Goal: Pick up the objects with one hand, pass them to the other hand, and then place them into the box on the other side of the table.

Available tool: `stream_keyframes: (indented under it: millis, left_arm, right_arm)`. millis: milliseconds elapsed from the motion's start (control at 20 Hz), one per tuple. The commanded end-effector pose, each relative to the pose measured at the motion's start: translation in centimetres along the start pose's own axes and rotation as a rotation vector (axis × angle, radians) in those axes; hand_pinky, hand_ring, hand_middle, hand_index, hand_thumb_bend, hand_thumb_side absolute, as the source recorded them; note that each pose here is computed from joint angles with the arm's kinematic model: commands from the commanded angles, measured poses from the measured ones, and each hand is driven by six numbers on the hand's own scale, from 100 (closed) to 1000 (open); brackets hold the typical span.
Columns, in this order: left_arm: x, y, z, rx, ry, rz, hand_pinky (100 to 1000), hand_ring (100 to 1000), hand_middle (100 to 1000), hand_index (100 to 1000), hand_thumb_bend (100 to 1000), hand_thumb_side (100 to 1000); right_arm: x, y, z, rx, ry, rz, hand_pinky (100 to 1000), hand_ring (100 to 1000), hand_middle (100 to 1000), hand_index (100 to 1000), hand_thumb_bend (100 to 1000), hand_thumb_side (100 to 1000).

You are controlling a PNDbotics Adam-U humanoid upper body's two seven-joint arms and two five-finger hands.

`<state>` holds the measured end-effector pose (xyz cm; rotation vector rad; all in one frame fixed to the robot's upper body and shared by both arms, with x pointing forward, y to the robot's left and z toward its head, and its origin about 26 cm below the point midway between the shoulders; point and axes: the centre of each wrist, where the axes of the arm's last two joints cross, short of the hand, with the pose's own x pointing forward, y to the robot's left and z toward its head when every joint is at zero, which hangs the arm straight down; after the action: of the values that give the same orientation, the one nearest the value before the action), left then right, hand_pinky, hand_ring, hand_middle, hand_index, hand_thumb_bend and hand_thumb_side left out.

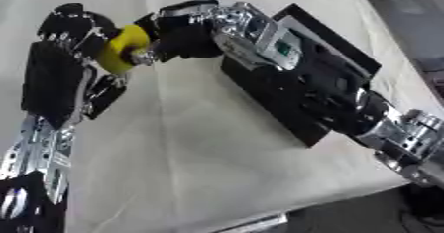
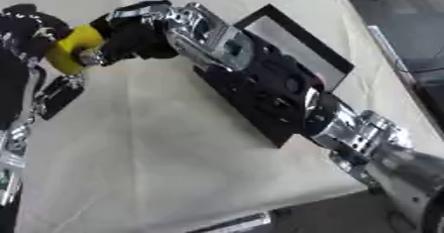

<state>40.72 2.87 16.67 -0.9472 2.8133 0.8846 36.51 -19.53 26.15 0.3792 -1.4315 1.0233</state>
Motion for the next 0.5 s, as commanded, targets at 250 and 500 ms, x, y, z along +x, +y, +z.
stream_keyframes:
  millis: [250, 500]
  left_arm:
    - [0.49, 0.06, -1.01, 0.071, -0.026, 0.022, 803, 756, 724, 863, 801, 144]
    - [0.41, 0.06, -0.93, 0.099, -0.008, -0.007, 824, 773, 737, 878, 859, 265]
  right_arm:
    - [1.48, -0.14, 0.8, 0.015, -0.038, 0.026, 1000, 937, 316, 655, 100, 148]
    - [1.41, -0.27, 0.98, 0.008, -0.04, 0.021, 1000, 935, 313, 651, 100, 143]
